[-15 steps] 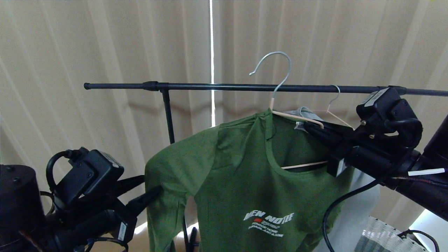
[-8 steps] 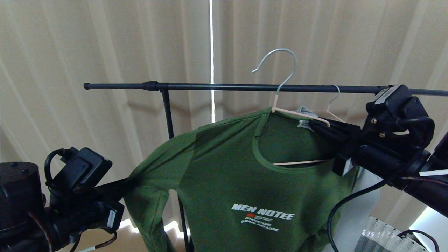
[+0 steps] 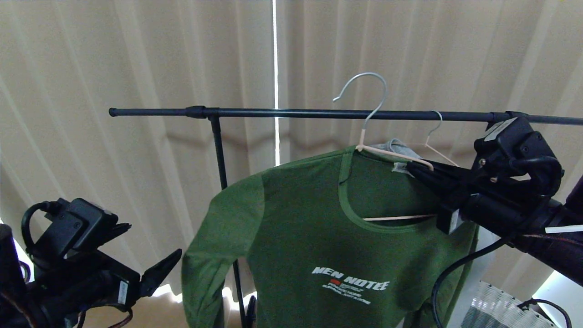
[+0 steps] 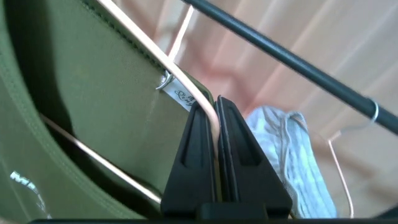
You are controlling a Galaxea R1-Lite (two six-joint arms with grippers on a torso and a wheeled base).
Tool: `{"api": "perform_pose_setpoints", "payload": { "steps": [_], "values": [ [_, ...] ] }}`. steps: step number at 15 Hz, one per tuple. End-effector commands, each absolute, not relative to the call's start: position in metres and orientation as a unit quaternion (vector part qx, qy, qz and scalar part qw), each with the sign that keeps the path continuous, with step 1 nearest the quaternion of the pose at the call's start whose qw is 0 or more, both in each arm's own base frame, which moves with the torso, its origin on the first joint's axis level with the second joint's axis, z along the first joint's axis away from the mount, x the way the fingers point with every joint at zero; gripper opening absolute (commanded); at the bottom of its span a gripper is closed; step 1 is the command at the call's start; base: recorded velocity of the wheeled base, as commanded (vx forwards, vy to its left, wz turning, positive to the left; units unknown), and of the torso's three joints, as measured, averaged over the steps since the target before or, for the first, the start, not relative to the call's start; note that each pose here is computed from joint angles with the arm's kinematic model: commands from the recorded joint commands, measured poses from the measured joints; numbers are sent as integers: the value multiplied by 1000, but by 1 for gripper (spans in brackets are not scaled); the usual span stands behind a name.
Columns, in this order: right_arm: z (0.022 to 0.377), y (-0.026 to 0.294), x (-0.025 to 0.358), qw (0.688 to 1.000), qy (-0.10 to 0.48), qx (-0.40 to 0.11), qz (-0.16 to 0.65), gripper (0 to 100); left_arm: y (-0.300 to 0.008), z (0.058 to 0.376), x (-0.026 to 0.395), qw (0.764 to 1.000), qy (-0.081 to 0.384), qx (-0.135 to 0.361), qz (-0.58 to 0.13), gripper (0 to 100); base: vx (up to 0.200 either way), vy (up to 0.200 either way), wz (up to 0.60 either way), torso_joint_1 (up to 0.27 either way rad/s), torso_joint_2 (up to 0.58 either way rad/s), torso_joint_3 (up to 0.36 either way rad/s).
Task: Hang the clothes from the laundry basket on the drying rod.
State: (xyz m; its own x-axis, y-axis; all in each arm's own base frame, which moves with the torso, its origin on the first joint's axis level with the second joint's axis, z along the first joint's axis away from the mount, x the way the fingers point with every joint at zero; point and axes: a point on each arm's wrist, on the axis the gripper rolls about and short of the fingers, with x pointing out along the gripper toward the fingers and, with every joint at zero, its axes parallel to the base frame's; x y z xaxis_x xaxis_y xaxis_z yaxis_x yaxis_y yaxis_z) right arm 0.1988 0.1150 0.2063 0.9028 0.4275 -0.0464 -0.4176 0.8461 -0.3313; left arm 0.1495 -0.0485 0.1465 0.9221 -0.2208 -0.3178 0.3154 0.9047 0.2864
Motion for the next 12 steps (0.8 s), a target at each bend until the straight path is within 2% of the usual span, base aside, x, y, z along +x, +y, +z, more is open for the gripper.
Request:
{"api": "perform_pose_setpoints", "payload": {
  "steps": [1, 2, 3, 6, 9, 12],
  "values": [
    [207, 115, 200, 963, -9, -171, 210, 0, -42, 153, 128, 972, 103, 163, -137, 100, 0, 0, 0, 0, 0, 0],
    [207, 115, 200, 963, -9, -171, 210, 0, -42, 153, 128, 972, 103, 163, -137, 100, 0, 0, 0, 0, 0, 0],
    [205, 110, 204, 966, -2, -174, 191, 0, -39, 158, 115, 974, 74, 158, -147, 100, 0, 0, 0, 0, 0, 0],
    [203, 97, 210, 971, 8, -174, 162, 0, -39, 167, 98, 962, 26, 142, -231, 100, 0, 0, 0, 0, 0, 0],
    [200, 91, 211, 972, 22, -178, 150, 0, -38, 167, 100, 965, 35, 137, -223, 100, 0, 0, 0, 0, 0, 0],
    [194, 87, 207, 969, 83, -196, 126, 0, -25, 162, 101, 978, 53, 111, -166, 100, 0, 0, 0, 0, 0, 0]
  ]
}}
